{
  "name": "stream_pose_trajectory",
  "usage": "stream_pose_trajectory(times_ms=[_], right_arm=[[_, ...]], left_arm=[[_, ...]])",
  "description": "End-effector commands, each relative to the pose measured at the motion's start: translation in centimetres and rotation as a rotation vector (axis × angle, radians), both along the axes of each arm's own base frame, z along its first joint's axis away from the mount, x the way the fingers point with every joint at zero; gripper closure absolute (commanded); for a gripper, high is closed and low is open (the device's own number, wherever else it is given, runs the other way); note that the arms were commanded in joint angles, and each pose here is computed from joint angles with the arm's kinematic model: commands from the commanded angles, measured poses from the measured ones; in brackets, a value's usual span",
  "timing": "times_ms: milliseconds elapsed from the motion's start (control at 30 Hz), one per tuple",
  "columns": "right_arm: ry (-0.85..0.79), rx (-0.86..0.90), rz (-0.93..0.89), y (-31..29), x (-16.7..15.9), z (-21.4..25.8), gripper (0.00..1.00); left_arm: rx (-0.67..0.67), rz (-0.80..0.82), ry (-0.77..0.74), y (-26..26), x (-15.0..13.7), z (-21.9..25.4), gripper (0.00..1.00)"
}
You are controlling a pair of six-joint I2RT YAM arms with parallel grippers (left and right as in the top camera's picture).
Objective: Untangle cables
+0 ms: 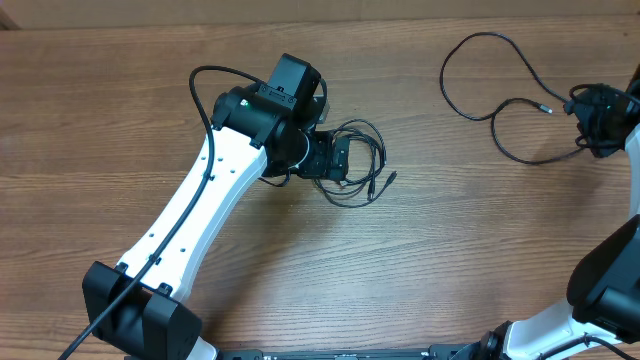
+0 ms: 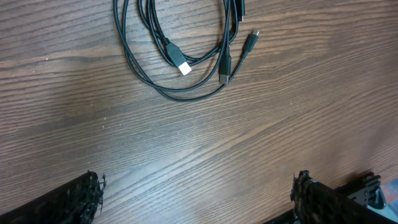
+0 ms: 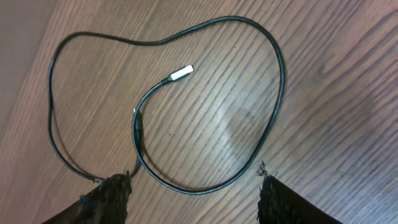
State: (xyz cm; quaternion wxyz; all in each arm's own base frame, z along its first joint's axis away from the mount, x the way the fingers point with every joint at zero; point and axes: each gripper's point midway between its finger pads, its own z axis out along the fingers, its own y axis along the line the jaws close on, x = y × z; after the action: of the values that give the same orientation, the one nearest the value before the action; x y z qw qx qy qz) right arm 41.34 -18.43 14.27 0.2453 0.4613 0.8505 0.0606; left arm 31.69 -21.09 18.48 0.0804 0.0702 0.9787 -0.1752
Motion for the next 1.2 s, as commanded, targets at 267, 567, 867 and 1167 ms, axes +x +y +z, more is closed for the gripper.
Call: stream_pose_trajectory(times_ms=[267,567,867,1167], right_arm=[[0.021,-0.067,0.349,7.5,3.2,-1.5,0.27],[0.179,-0.063,0.556,11.4,3.7,-9.2,0.05],[0.251,-0.125,0.584,10.2,3.3,-11.4,0.19],[0.272,-0.158,0.612,9.8,3.3,-12.3,0.36]], left_arm=[[0.009,-0.009,0.004,-0.2,-0.1,-0.4,0.0],[0.013,-0.009,0.012,-0.1,-0.3,-0.4,0.0],[0.014,-0.01,0.013,-0.1,-0.3,-0.4,0.0],[0.011,-0.01,0.009,-0.1,-0.2,-0.4,0.0]])
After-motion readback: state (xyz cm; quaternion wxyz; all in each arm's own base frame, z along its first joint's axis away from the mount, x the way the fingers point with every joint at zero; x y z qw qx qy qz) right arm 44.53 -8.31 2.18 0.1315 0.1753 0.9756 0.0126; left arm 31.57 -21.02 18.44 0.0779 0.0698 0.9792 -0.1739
